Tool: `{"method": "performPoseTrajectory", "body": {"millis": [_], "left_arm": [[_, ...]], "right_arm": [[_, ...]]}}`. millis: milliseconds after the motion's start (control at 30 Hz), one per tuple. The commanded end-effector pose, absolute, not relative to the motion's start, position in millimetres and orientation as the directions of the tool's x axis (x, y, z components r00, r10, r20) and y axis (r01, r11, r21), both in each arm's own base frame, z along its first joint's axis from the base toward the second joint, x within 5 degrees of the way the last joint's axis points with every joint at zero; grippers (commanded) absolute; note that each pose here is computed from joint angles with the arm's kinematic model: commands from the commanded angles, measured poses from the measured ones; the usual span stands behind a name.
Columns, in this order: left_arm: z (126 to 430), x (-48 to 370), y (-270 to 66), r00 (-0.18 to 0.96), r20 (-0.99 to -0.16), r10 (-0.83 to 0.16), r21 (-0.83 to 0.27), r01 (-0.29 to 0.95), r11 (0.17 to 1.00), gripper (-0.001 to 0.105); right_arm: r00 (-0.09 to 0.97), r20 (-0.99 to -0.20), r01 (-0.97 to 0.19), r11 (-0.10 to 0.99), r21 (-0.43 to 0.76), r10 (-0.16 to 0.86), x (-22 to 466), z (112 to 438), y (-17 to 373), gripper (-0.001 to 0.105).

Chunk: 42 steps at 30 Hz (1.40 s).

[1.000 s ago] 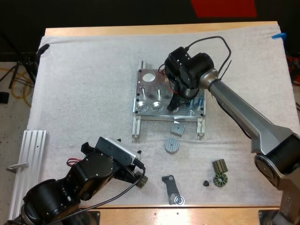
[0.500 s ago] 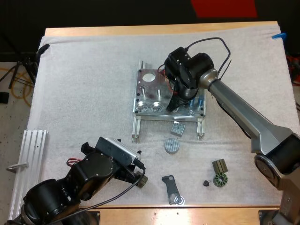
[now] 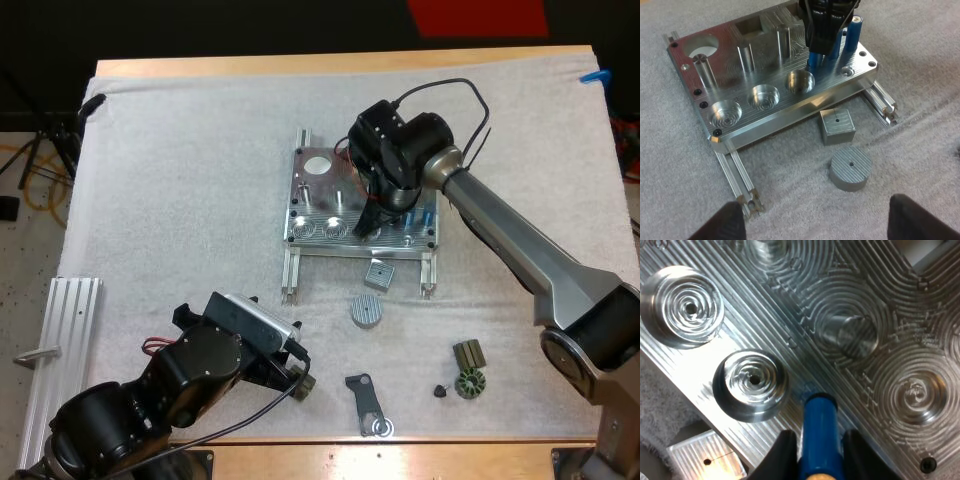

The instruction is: Load cells from right to left

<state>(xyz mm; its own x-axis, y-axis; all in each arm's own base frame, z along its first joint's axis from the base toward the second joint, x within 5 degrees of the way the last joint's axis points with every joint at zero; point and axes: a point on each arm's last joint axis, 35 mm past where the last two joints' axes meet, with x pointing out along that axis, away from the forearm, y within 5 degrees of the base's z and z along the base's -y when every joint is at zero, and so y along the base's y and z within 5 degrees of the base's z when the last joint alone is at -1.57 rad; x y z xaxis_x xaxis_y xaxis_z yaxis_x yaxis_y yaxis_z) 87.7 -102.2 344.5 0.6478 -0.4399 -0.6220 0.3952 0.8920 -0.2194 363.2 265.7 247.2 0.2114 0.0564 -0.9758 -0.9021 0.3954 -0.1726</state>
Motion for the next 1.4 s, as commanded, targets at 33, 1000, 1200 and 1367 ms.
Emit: {"method": "performPoseTrajectory", "body": {"millis": [33, 1000, 1200, 1367], "left_arm": [[348.1, 87.1, -100.9, 0.664, -0.608, -0.435, -0.217, 0.388, 0.896, 0.059], [348.1, 87.1, -100.9, 0.664, -0.608, -0.435, -0.217, 0.388, 0.896, 0.059], [348.1, 87.1, -100.9, 0.664, -0.608, -0.435, -0.217, 0.388, 0.896, 0.059], [348.1, 87.1, -100.9, 0.664, -0.608, -0.435, -0.217, 0.388, 0.896, 0.059]], "right_arm": [[0.216, -0.976, -0.901, 0.389, -0.191, 0.022, 367.3, 237.4, 264.9, 0.0], [0.193, -0.978, -0.897, 0.419, -0.142, 0.082, 367.4, 237.6, 267.7, 0.0], [0.193, -0.978, -0.895, 0.423, -0.141, 0.082, 367.4, 237.6, 267.7, 0.0], [0.198, -0.973, -0.887, 0.443, -0.128, 0.116, 369.1, 238.2, 270.0, 0.0]]}}
